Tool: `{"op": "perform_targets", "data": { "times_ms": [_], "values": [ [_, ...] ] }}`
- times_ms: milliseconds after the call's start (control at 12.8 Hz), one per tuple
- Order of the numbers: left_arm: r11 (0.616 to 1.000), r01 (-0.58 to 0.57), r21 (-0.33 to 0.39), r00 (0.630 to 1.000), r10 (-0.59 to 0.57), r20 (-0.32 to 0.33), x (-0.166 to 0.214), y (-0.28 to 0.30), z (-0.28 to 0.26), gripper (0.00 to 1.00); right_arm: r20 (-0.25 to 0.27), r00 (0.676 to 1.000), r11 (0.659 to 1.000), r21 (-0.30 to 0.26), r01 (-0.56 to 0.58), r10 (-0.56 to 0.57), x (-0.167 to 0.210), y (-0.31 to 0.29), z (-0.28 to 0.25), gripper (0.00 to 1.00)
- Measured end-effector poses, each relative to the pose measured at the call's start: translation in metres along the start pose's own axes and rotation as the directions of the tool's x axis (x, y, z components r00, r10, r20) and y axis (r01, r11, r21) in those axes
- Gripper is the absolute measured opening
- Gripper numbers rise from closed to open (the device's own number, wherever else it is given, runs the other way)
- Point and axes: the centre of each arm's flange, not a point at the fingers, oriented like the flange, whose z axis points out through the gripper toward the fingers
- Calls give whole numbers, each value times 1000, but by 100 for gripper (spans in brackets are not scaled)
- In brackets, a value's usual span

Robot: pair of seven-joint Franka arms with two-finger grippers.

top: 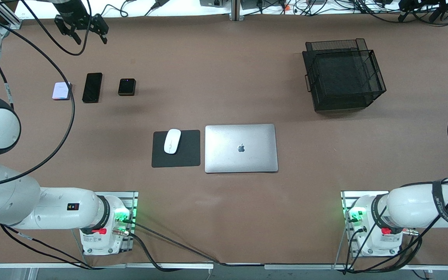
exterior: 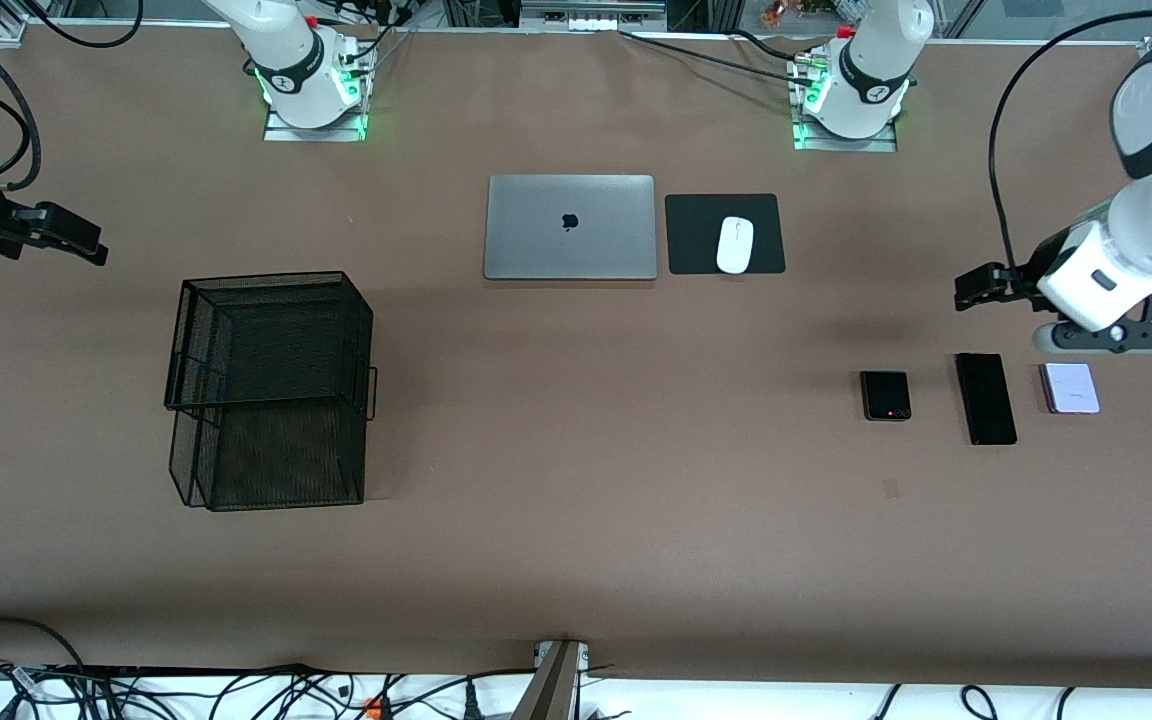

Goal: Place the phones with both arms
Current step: 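Reach the left gripper down to the small black flip phone, then grasp the black flip phone with the left gripper and lift it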

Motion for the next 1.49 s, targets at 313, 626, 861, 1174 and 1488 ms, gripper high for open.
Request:
{"op": "perform_targets", "data": {
  "times_ms": [313,626,861,1174,1488],
  "values": [
    [997,-22,68,999,20,36,37,-5,84,100,0,1000,1000,0,0,0,0,0,0,100],
    [998,-41,50,993,47,-107,60,0,176,100,0,1000,1000,0,0,0,0,0,0,100],
    [998,-52,36,979,58,-195,61,3,235,100,0,1000,1000,0,0,0,0,0,0,100],
    [998,-54,17,962,56,-268,54,1,309,100,0,1000,1000,0,0,0,0,0,0,100],
    [999,-43,15,959,46,-281,55,-5,317,100,0,1000,1000,0,0,0,0,0,0,100]
  ]
}}
